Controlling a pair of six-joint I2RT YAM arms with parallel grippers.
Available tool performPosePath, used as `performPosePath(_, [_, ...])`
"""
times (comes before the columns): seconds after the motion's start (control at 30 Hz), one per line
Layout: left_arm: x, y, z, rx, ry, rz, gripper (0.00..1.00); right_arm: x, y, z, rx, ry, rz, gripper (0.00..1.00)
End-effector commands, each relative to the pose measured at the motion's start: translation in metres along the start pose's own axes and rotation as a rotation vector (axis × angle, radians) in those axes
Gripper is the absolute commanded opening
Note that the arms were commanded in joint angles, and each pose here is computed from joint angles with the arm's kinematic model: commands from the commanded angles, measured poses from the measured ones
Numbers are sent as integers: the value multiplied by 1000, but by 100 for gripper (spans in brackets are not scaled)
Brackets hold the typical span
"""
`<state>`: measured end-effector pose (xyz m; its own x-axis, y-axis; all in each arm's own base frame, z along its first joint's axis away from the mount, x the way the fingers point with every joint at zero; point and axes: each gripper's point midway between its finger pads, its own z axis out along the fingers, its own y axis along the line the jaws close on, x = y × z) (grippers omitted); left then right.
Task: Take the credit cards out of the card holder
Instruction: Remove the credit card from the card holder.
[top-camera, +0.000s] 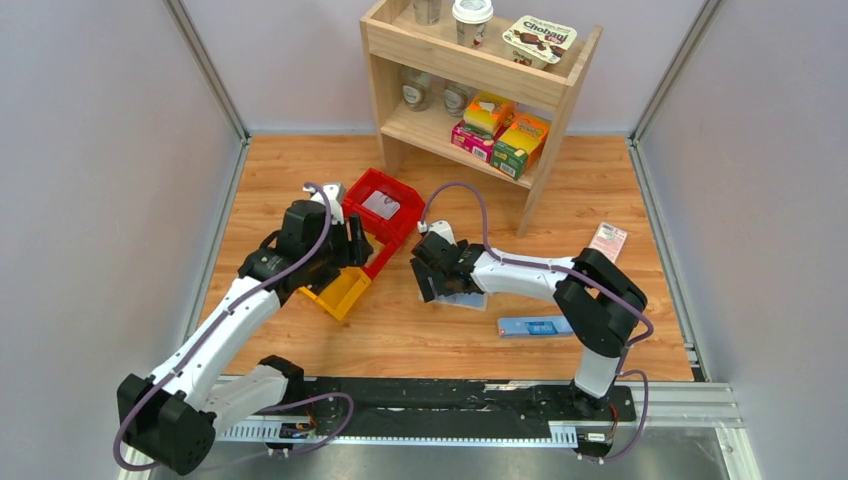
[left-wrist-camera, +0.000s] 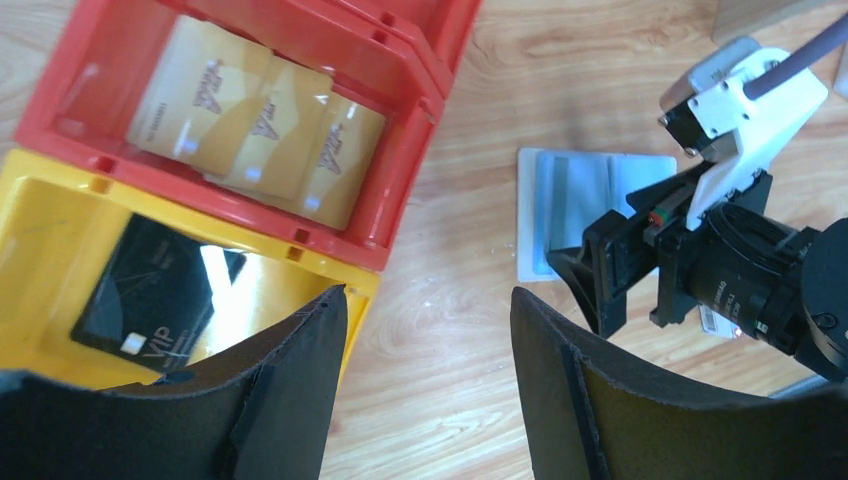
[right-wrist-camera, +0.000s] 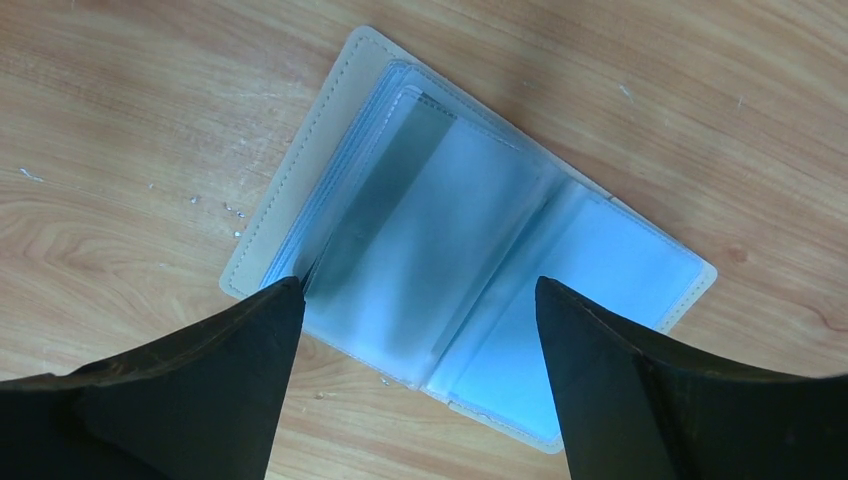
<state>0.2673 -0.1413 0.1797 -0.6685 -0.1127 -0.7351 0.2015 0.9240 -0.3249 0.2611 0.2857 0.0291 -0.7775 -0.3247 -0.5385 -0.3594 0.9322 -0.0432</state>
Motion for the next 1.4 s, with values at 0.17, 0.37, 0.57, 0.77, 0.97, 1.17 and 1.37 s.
performPosePath(0.17, [1,-42,20,116,32,68,69,7,-23,4,71,23,21,81])
performPosePath(0.37, [10,-63,32,165,71,105,69,10,-37,-2,16,-19,92,71])
performPosePath(0.57, [19,-83,46,220,117,148,68,20,-54,-3,13,-26,176,46])
performPosePath(0.77, [28,-105,66,277,170,216,63,19,-70,-10,3,-83,277,44])
performPosePath(0.97, [47,-118,89,308,264,229,56,23,-116,-27,179,-157,385,56])
performPosePath(1.17, [53,-121,93,310,283,222,54,32,-158,-53,381,-209,456,63])
performPosePath(1.37, [53,-118,93,293,284,211,54,17,-152,-62,326,-212,384,64])
